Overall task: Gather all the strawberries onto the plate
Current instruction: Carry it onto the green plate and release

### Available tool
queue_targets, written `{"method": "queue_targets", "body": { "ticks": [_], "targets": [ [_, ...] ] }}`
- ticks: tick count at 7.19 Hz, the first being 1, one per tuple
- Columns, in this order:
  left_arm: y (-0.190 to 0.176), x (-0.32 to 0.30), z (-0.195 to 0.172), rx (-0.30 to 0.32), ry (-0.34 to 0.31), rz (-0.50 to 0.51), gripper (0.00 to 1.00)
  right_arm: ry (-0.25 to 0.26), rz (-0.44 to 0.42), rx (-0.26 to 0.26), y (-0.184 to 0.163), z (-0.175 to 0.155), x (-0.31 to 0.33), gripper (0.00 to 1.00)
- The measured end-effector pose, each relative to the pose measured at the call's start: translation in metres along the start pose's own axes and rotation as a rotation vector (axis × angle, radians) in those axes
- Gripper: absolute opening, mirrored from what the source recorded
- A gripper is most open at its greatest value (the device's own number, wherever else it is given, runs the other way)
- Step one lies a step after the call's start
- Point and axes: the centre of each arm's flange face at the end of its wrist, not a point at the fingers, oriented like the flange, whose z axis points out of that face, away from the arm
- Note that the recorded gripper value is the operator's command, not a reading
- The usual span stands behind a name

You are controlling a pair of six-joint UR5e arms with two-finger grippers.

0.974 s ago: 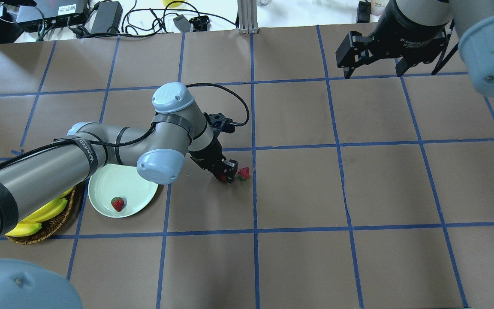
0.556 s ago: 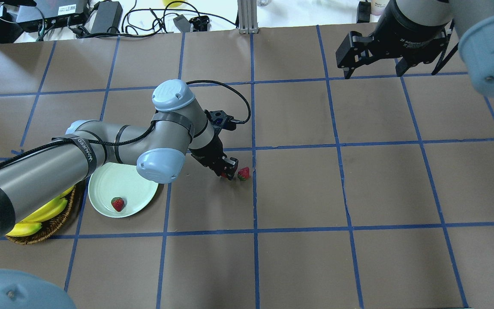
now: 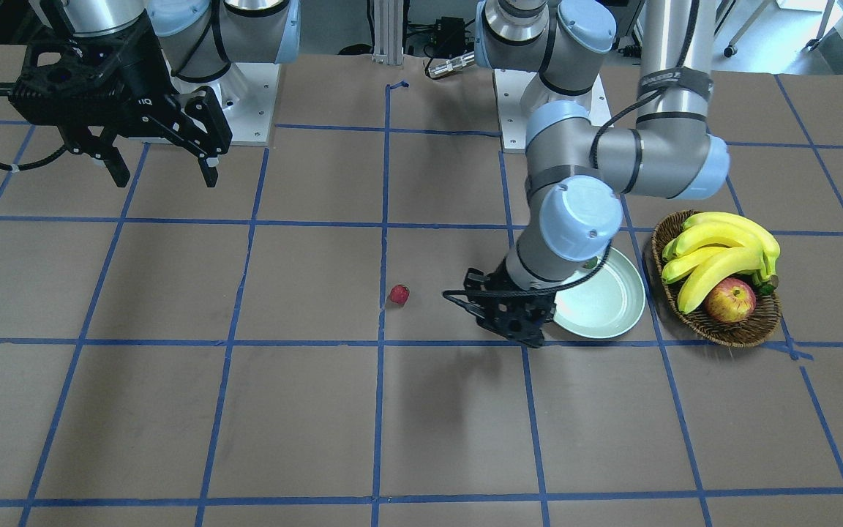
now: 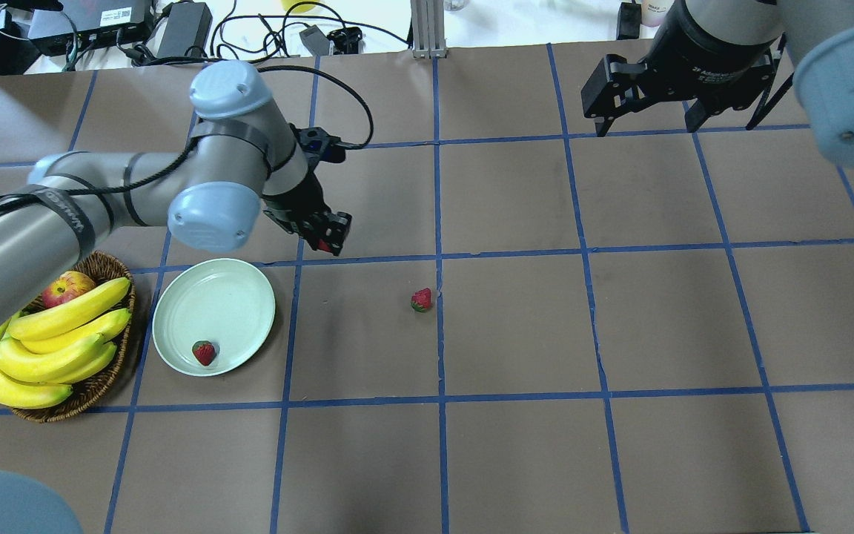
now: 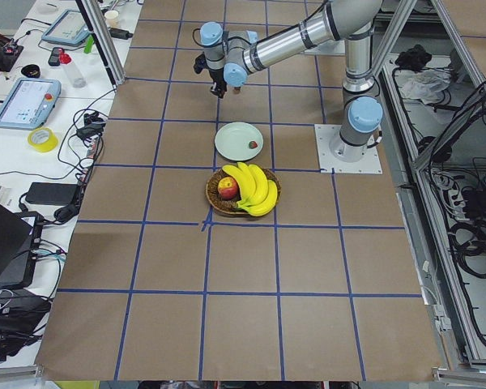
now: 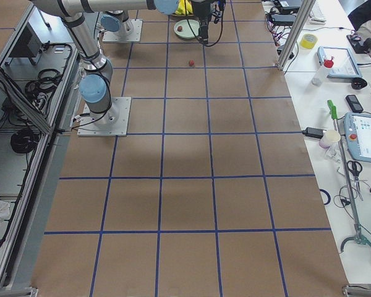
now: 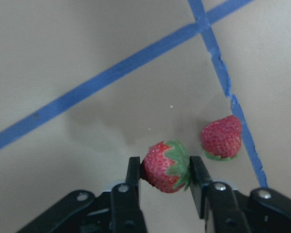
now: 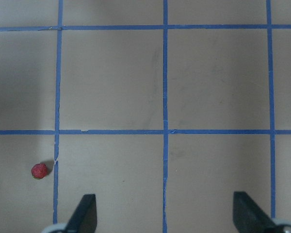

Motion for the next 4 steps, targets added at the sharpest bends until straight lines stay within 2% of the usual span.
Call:
{"method": "queue_targets", "body": {
  "ticks": [2, 4],
  "targets": [
    [0.024, -0.098, -0.015, -0.045, 0.01, -0.076, 0.0, 0.0, -0.001, 0.001, 0.0, 0.0, 0.0, 1.0],
    [0.062, -0.162, -0.001, -0.102, 0.053, -0.137, 0.0, 0.0, -0.001, 0.001, 0.0, -0.001, 0.0, 1.0]
  ]
}}
